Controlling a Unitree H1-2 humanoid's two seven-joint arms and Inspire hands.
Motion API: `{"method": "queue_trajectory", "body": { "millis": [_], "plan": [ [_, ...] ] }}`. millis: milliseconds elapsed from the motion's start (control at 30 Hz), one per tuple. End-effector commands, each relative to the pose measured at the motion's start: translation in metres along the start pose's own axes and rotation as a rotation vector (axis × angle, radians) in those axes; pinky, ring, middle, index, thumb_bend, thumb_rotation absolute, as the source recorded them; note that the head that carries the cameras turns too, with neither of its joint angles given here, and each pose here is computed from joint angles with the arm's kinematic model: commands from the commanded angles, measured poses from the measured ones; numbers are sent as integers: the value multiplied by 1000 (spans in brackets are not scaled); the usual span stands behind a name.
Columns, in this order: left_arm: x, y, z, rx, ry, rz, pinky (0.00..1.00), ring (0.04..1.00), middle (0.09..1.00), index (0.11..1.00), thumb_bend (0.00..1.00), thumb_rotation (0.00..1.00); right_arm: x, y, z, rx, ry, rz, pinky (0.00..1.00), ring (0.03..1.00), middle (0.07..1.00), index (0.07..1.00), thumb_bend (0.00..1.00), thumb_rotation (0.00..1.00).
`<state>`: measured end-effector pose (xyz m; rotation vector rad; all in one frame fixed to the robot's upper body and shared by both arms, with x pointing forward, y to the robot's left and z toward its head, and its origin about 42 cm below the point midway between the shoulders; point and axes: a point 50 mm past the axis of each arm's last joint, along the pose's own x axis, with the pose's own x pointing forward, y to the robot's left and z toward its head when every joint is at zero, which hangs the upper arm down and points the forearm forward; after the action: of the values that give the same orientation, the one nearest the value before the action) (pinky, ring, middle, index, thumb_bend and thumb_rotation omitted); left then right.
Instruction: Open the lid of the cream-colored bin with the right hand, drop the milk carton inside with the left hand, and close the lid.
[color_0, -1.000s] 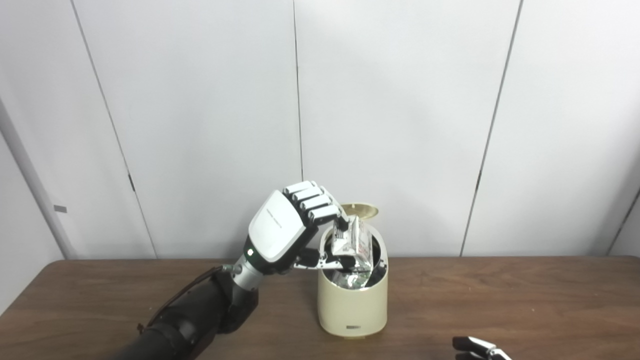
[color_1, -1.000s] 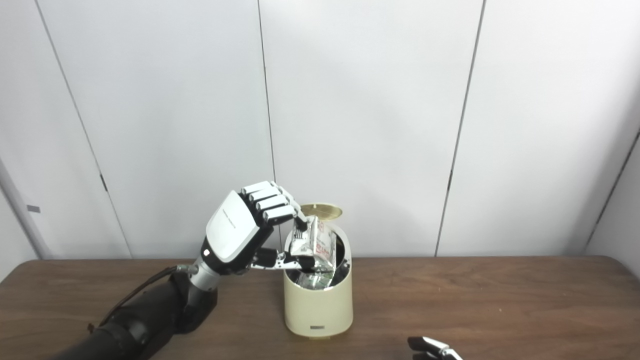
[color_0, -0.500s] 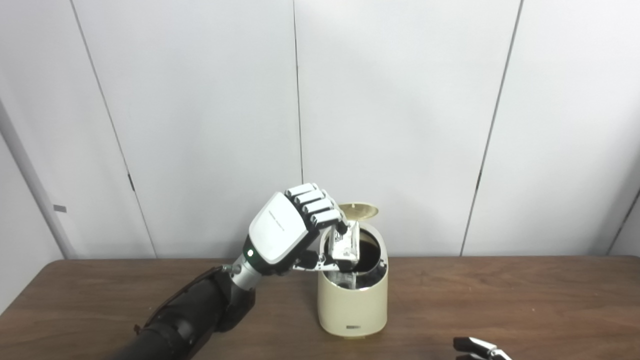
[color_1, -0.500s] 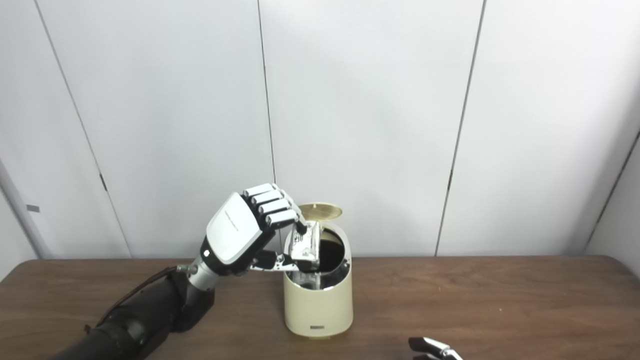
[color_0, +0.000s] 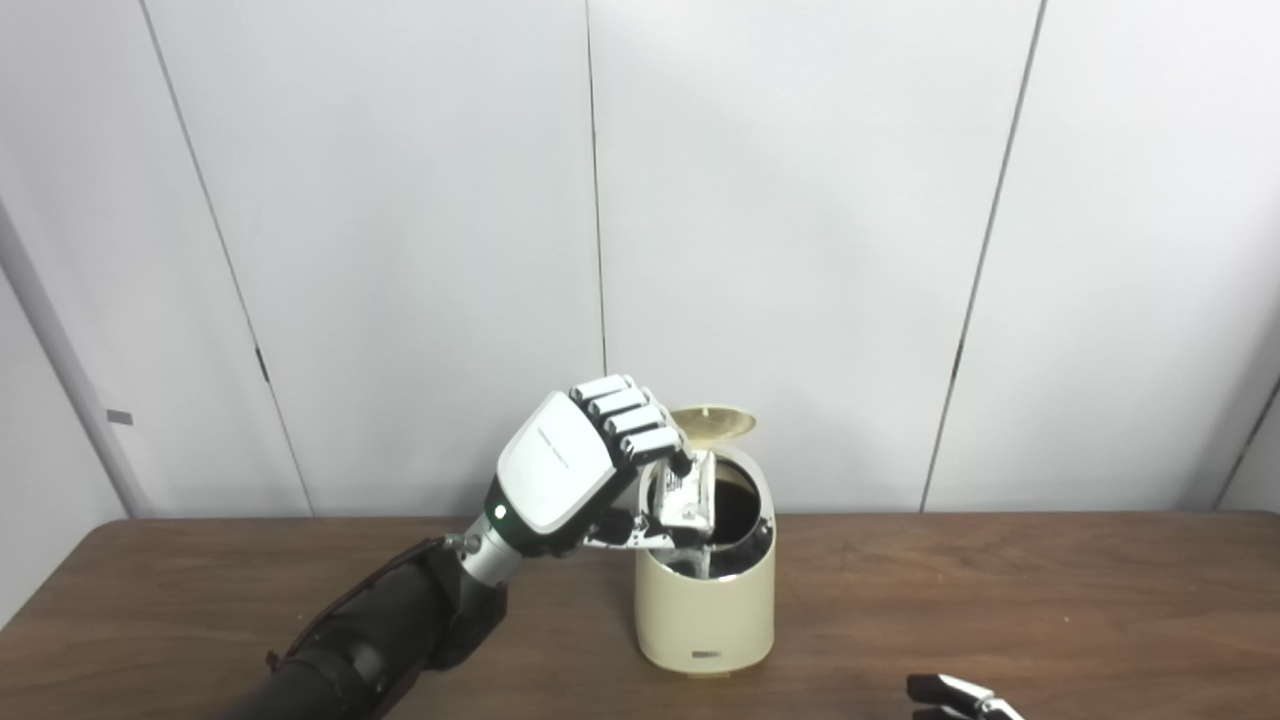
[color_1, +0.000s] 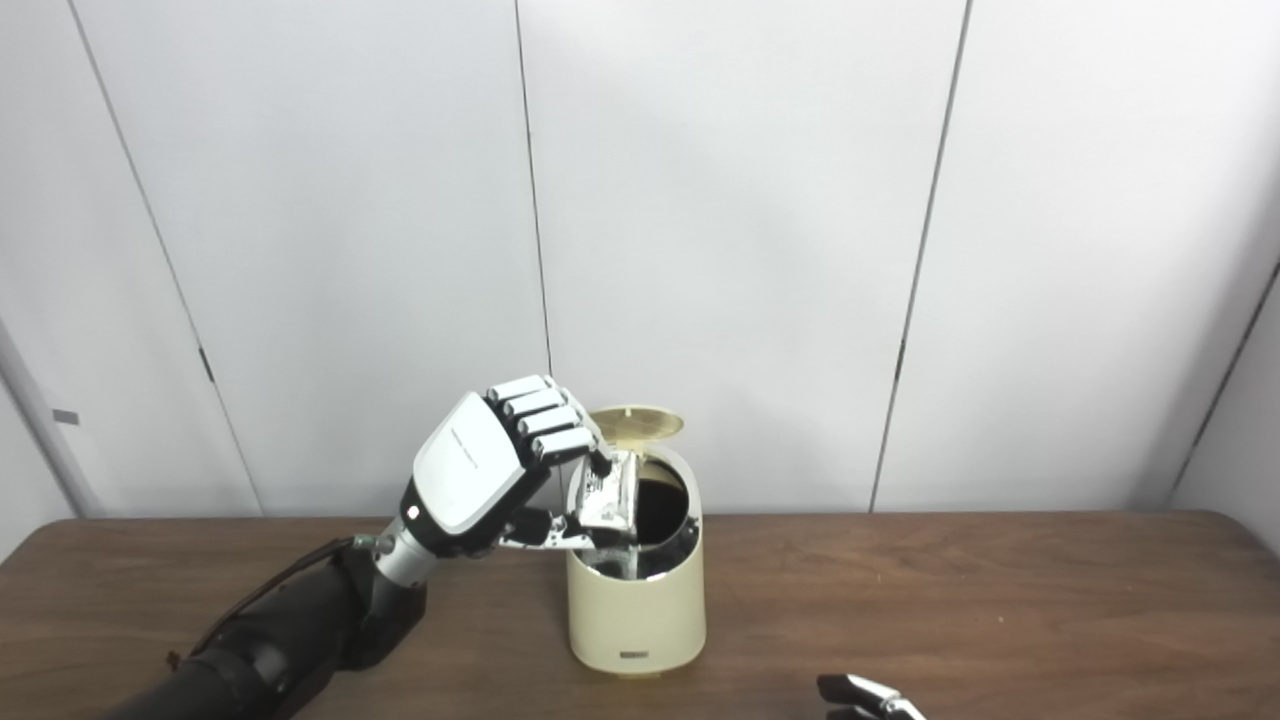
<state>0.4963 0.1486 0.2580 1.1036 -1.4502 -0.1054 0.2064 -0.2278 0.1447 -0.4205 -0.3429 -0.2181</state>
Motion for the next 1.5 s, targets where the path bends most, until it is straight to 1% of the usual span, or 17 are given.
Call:
{"method": "queue_trajectory", "body": {
  "millis": [0, 67, 133, 167, 233, 367, 533, 800, 967, 1067, 1133, 1200, 1333, 1467],
  "plan": [
    [31, 30, -29, 30, 33, 81, 464, 536, 565, 588, 900, 325, -53, -7, 5, 1, 93, -16, 522, 657, 704, 691, 264, 182],
    [29, 31, -29, 10, 58, 62, 468, 581, 629, 673, 981, 493, -53, -6, 5, -2, 95, -15, 521, 657, 705, 693, 263, 182],
    [28, 32, -29, -5, 74, 52, 514, 617, 673, 722, 996, 571, -53, -7, 5, -2, 96, -13, 521, 658, 707, 694, 265, 184],
    [28, 33, -29, -14, 83, 49, 531, 631, 688, 738, 1000, 593, -53, -7, 5, -7, 93, -11, 522, 660, 707, 695, 265, 188],
    [27, 34, -28, -25, 92, 44, 567, 660, 715, 767, 1000, 599, -53, -7, 4, -9, 94, -8, 525, 661, 708, 697, 269, 194],
    [28, 36, -28, -29, 91, 45, 613, 685, 730, 777, 1000, 598, -52, -7, 5, -11, 93, -6, 520, 656, 706, 695, 268, 197],
    [28, 36, -28, -32, 95, 44, 591, 680, 728, 773, 1000, 581, -52, -7, 5, -5, 93, -7, 525, 659, 705, 693, 272, 178],
    [28, 36, -29, -28, 97, 45, 597, 673, 717, 763, 1000, 575, -53, -7, 5, -13, 98, -6, 517, 656, 709, 696, 269, 155],
    [28, 35, -29, -30, 103, 45, 565, 661, 713, 756, 1000, 559, -53, -7, 5, -17, 98, -6, 521, 656, 708, 697, 269, 151],
    [28, 35, -30, -29, 105, 42, 573, 661, 713, 756, 1000, 568, -52, -6, 5, -15, 99, -6, 516, 653, 709, 697, 269, 163],
    [27, 35, -30, -28, 104, 40, 580, 668, 715, 761, 1000, 565, -52, -6, 5, -20, 93, -7, 520, 655, 706, 696, 264, 151],
    [27, 35, -29, -32, 105, 35, 605, 695, 742, 790, 1000, 558, -51, -6, 5, -22, 85, -11, 513, 650, 702, 691, 266, 130],
    [27, 34, -28, -37, 98, 25, 632, 733, 783, 836, 1000, 557, -51, -6, 5, -20, 87, -12, 513, 651, 703, 690, 267, 137],
    [28, 34, -26, -41, 65, 18, 663, 769, 835, 909, 1000, 550, -50, -6, 4, -23, 84, -10, 508, 650, 706, 693, 264, 144]
  ]
}}
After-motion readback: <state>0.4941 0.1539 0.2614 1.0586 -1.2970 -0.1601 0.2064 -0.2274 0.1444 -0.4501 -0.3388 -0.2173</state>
